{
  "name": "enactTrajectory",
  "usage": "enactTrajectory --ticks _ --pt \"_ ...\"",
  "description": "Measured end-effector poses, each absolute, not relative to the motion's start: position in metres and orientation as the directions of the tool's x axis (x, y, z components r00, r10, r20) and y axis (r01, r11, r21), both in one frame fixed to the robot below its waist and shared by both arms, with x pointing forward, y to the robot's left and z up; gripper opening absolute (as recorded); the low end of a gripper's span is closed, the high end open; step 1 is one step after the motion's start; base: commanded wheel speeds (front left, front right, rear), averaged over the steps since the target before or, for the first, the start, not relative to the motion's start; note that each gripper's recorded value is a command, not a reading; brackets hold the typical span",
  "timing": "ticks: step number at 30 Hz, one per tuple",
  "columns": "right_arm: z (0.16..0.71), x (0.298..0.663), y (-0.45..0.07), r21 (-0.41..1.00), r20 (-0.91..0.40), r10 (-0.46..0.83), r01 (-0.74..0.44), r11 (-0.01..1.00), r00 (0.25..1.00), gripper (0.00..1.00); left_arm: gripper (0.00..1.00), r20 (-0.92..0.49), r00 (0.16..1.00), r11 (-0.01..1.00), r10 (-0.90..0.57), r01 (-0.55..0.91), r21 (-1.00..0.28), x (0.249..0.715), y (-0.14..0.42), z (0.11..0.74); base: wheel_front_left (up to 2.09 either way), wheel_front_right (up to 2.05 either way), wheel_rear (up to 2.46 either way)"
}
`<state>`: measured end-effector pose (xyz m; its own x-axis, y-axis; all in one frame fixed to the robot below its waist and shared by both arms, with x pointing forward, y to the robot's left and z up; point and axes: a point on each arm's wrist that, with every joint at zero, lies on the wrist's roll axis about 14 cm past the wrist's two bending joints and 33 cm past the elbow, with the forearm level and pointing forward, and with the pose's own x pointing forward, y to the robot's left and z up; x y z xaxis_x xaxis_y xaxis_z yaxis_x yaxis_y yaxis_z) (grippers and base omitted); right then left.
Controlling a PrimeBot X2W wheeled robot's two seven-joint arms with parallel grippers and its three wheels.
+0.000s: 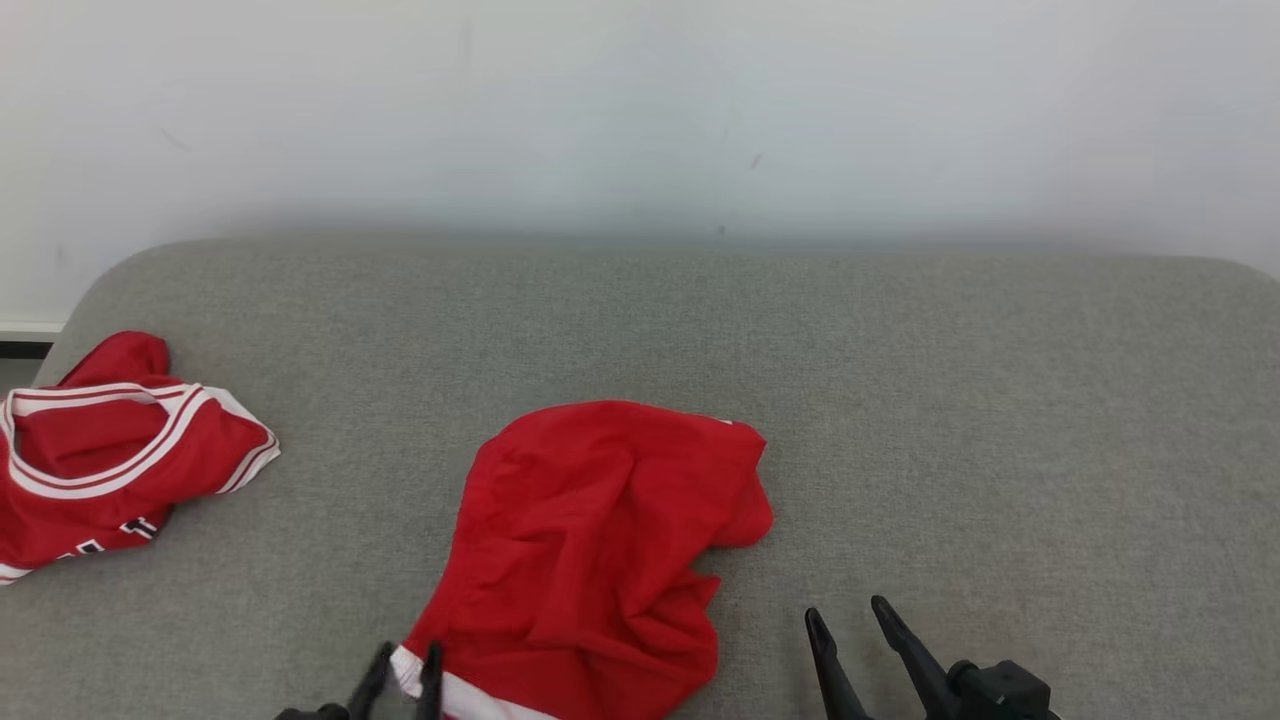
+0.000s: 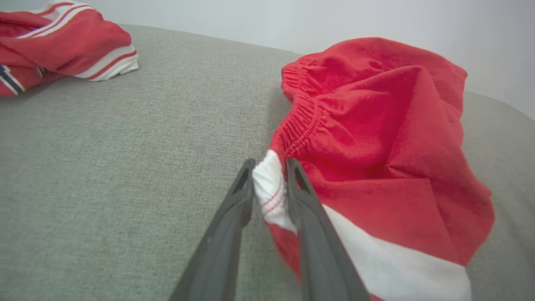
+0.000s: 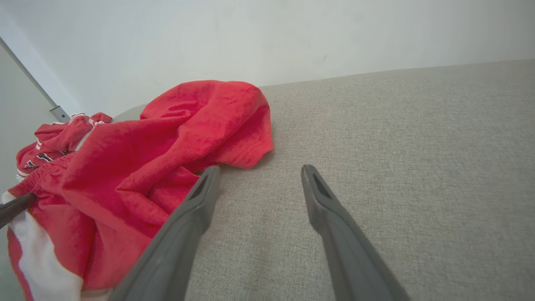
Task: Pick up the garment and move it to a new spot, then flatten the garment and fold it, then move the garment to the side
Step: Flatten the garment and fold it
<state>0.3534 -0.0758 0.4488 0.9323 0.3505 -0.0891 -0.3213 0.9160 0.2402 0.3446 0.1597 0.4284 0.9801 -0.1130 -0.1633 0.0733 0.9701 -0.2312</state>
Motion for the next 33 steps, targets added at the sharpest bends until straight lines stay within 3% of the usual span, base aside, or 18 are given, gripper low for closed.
enactTrajectory --ticks 14,31,33 --pt "0.440 0.368 -0.045 0.217 -0.130 0.443 -0.410 0.886 0.887 1.00 1.00 -0.114 0.993 0.983 -0.013 -0.009 -0.184 0.325 0.187 0.443 0.00 0.00 0.00" --pt "0.395 0.391 -0.001 0.164 -0.313 0.558 -0.535 0.829 0.769 1.00 1.00 -0.123 0.991 0.976 0.060 -0.084 -0.202 0.317 0.206 0.441 0.00 0.00 0.00" --pt "0.390 0.393 0.001 0.173 -0.326 0.560 -0.534 0.827 0.762 0.38 1.00 -0.122 0.990 0.975 0.067 -0.091 -0.204 0.318 0.208 0.442 0.00 0.00 0.00"
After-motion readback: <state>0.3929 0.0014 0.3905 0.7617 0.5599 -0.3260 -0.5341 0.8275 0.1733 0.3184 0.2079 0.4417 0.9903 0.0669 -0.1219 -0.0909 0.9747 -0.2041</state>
